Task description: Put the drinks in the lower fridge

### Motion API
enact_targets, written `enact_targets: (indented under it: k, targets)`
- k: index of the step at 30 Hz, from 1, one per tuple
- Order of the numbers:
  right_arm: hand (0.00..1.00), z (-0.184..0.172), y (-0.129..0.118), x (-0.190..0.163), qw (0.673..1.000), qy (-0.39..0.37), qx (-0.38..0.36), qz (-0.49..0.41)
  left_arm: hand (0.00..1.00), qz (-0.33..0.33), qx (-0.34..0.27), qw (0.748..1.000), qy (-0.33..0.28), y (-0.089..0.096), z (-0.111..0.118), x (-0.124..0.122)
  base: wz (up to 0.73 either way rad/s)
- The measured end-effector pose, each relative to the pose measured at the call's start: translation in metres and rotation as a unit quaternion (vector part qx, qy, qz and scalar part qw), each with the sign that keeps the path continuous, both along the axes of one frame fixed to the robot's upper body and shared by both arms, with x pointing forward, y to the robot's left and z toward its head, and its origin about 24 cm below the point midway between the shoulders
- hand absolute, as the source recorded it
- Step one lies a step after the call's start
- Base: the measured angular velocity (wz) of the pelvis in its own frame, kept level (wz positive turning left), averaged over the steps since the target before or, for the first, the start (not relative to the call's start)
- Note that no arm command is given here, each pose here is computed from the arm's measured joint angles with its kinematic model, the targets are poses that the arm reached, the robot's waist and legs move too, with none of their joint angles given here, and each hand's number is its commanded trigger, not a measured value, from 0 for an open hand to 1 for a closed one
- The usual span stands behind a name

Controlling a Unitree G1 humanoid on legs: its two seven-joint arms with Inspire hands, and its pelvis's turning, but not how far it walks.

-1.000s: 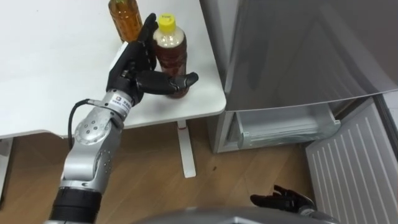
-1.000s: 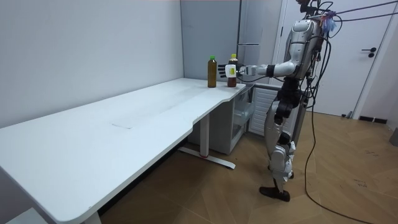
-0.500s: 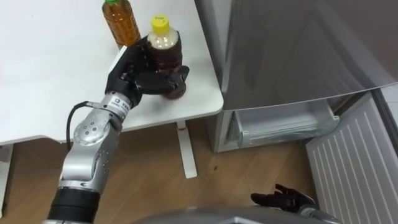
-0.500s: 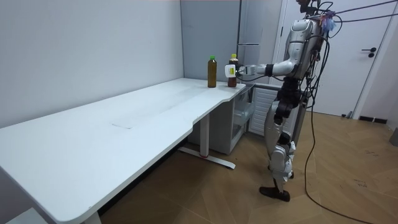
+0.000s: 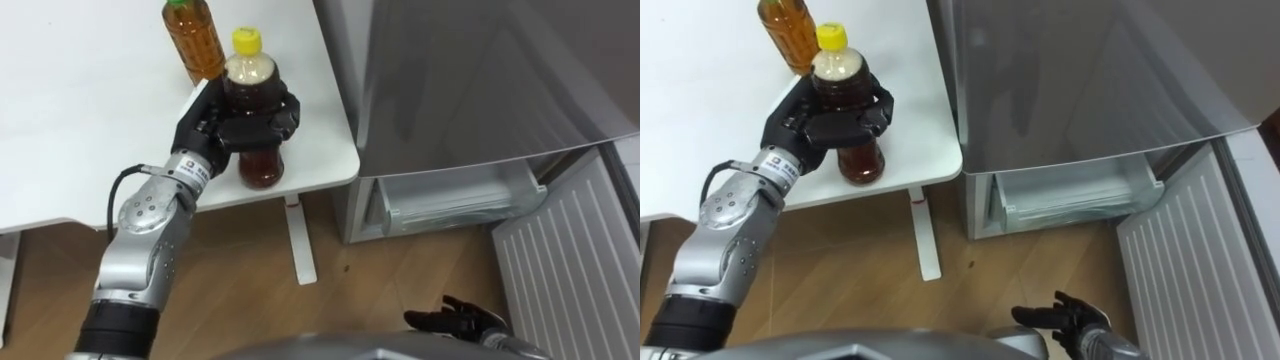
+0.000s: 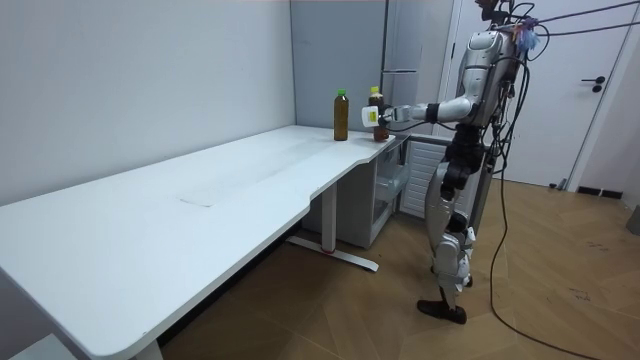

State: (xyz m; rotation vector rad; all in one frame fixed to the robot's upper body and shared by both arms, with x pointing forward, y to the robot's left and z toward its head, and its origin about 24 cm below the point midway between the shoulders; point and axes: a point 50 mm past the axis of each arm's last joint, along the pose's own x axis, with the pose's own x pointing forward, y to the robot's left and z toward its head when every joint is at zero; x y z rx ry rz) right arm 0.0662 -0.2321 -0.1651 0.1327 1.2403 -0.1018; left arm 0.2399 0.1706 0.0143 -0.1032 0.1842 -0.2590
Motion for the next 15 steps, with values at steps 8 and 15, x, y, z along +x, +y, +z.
enact_targets:
  k: [8,15]
  targets:
    - [0.00,-0.0001,0.0006,-0.0002,1.000,0.001,0.000,0.002,1.00,0.001,0.000,1.000,0.003,0.0001,-0.0005,-0.0001,0.00]
    - [0.00,0.0000,0.0012,0.0008,1.000,-0.001,0.003,0.007,1.00,-0.003,-0.001,1.000,0.000,-0.0005,0.0005,0.0000,0.00]
